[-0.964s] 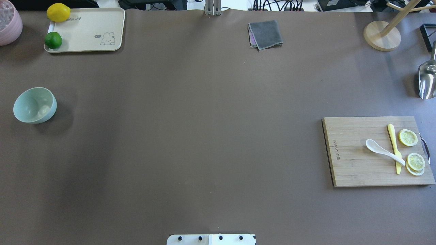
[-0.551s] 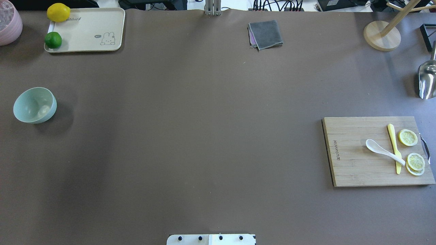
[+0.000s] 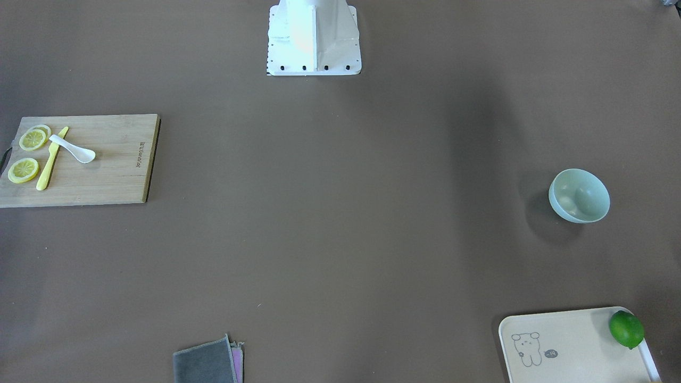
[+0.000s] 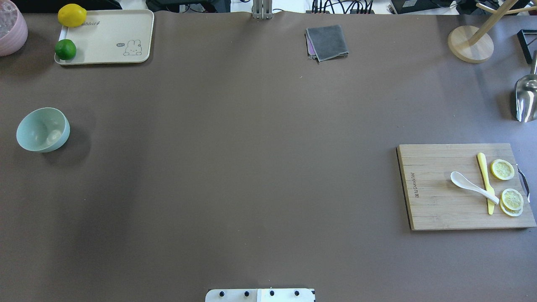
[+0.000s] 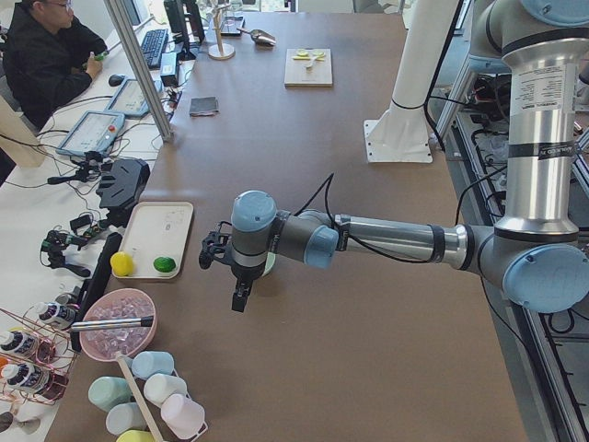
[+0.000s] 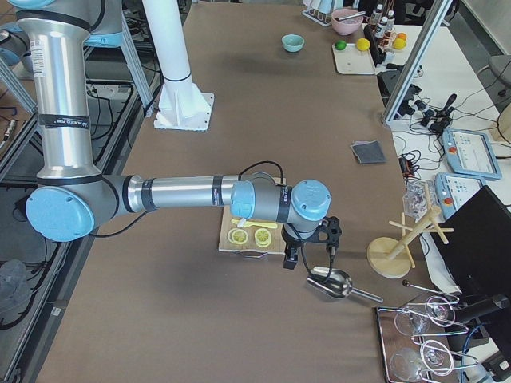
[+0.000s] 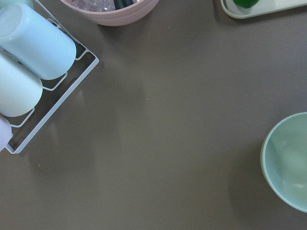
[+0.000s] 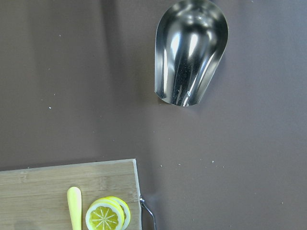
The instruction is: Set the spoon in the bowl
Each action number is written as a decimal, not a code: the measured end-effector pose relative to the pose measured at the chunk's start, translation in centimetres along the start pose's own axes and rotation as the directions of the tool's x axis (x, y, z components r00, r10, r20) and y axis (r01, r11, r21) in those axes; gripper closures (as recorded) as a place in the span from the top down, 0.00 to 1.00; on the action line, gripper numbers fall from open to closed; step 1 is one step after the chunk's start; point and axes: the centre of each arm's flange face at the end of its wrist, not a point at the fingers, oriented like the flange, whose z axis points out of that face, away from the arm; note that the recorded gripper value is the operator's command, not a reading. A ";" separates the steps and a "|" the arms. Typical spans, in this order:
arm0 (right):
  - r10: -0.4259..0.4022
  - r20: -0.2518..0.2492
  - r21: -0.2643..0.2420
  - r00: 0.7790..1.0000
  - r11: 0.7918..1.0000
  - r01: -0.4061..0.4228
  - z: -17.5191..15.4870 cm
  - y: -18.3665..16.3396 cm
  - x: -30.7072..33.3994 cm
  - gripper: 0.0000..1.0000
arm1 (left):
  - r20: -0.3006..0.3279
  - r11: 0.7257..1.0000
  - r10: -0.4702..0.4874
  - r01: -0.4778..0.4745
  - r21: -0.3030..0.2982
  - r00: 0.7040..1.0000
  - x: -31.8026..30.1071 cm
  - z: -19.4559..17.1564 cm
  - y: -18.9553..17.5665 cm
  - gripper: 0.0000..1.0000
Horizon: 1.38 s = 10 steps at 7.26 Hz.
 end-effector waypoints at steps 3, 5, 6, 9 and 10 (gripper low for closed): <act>-0.026 -0.030 0.025 0.999 0.999 0.027 -1.0 -0.4 -0.9 1.00 | -0.060 0.996 0.071 -0.067 0.064 0.996 2.2 -1.3 -2.0 0.98; -0.064 -0.036 0.060 0.997 0.996 0.067 -2.7 -0.3 -2.8 1.00 | -0.124 0.992 0.102 -0.092 0.088 0.987 4.5 1.6 -3.0 0.98; -0.075 -0.035 0.072 0.997 0.994 0.077 -3.3 -0.2 -3.6 1.00 | -0.145 0.996 0.080 -0.073 0.055 0.986 5.8 4.3 -4.0 0.98; -0.082 -0.028 0.081 0.996 0.993 0.084 -3.5 0.3 -4.1 1.00 | -0.175 0.995 0.080 -0.070 0.065 0.981 6.7 11.4 -4.6 0.98; -0.083 -0.028 0.082 0.996 0.993 0.085 -3.5 0.2 -4.2 1.00 | -0.177 0.995 0.077 -0.065 0.075 0.981 6.9 13.4 -4.3 0.98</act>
